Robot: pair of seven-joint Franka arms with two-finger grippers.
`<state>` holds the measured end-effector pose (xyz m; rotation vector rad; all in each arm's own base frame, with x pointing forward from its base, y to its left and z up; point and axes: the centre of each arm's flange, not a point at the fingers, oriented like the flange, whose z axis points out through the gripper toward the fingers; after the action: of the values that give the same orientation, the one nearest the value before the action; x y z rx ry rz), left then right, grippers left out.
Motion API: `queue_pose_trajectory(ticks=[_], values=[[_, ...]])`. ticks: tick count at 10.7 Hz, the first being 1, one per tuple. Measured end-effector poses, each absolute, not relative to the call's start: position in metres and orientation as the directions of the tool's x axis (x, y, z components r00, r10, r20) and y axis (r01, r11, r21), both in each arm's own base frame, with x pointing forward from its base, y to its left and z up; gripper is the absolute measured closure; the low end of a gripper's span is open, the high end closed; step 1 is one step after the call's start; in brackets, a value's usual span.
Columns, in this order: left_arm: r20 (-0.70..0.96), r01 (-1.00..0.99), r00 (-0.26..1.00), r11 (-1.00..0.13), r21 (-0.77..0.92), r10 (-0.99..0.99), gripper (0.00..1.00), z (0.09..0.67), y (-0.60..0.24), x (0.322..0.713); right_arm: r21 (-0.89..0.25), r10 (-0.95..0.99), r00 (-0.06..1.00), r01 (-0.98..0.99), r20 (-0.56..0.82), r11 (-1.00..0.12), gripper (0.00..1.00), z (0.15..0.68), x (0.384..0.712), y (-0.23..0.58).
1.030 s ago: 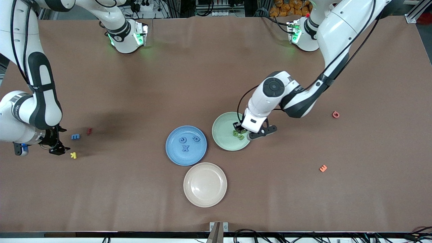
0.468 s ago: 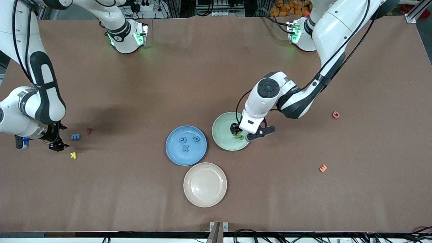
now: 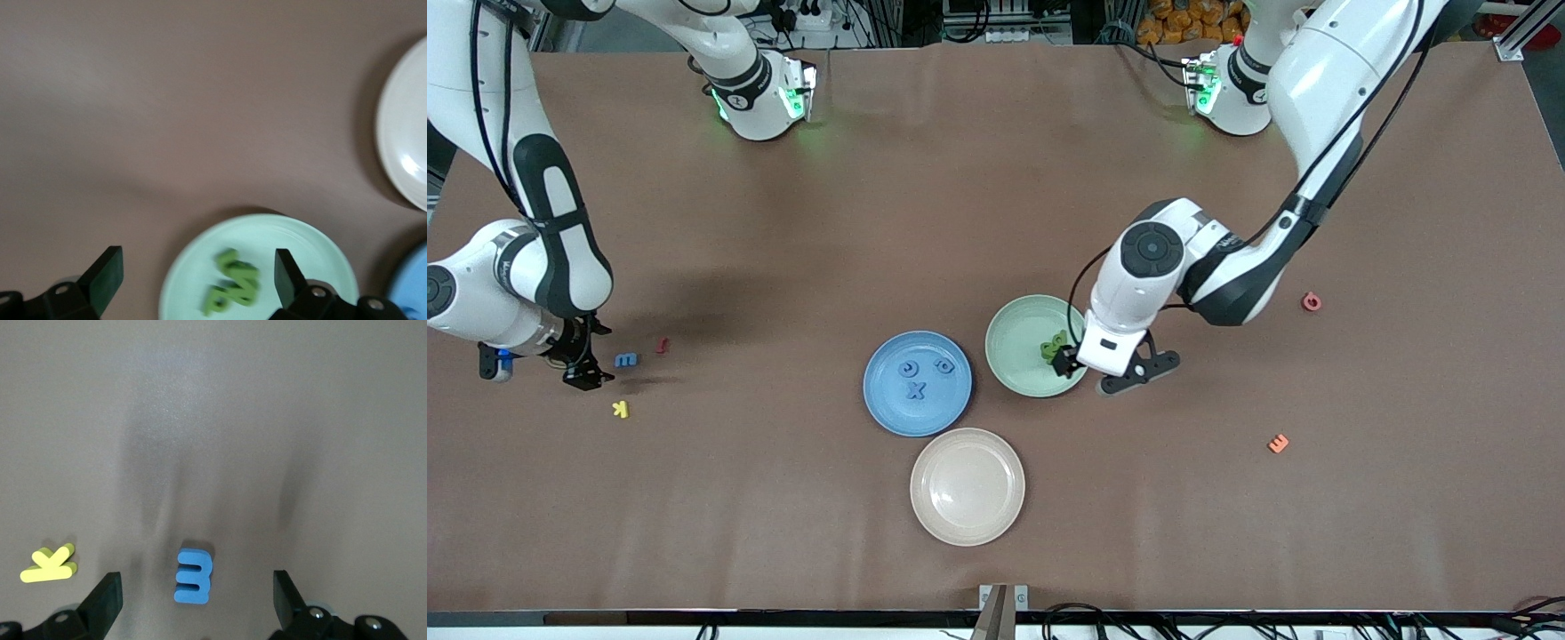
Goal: Sort letters by color into matching plates
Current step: 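Drop the green Z on the green plate while the right gripper nears blue m, then lower the right gripper over the blue m while the left gripper withdraws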
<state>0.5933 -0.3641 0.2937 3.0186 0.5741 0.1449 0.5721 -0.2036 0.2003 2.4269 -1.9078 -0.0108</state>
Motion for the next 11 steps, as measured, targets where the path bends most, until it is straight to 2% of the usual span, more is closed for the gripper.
queue_pose_trajectory(ticks=[3,7,9,11], values=[[0.077,0.325,0.944,-0.945,-0.031,0.322,0.0,0.32,-0.295,0.629,0.034,-0.975,0.219,-0.975,0.024,-0.218,0.0,0.197,0.569,-0.203],[0.042,0.291,0.957,-0.945,-0.149,0.288,0.0,0.354,-0.206,0.646,0.014,-0.975,0.219,-0.976,0.031,-0.219,0.0,0.183,0.57,-0.195],[-0.018,0.227,0.973,-0.966,-0.125,0.231,0.0,0.378,-0.161,0.642,0.018,-0.975,0.219,-0.976,0.029,-0.218,0.0,0.178,0.57,-0.194],[-0.062,0.175,0.981,-0.978,-0.115,0.183,0.0,0.392,-0.127,0.627,0.019,-0.975,0.221,-0.975,0.024,-0.221,0.04,0.177,0.57,-0.192]])
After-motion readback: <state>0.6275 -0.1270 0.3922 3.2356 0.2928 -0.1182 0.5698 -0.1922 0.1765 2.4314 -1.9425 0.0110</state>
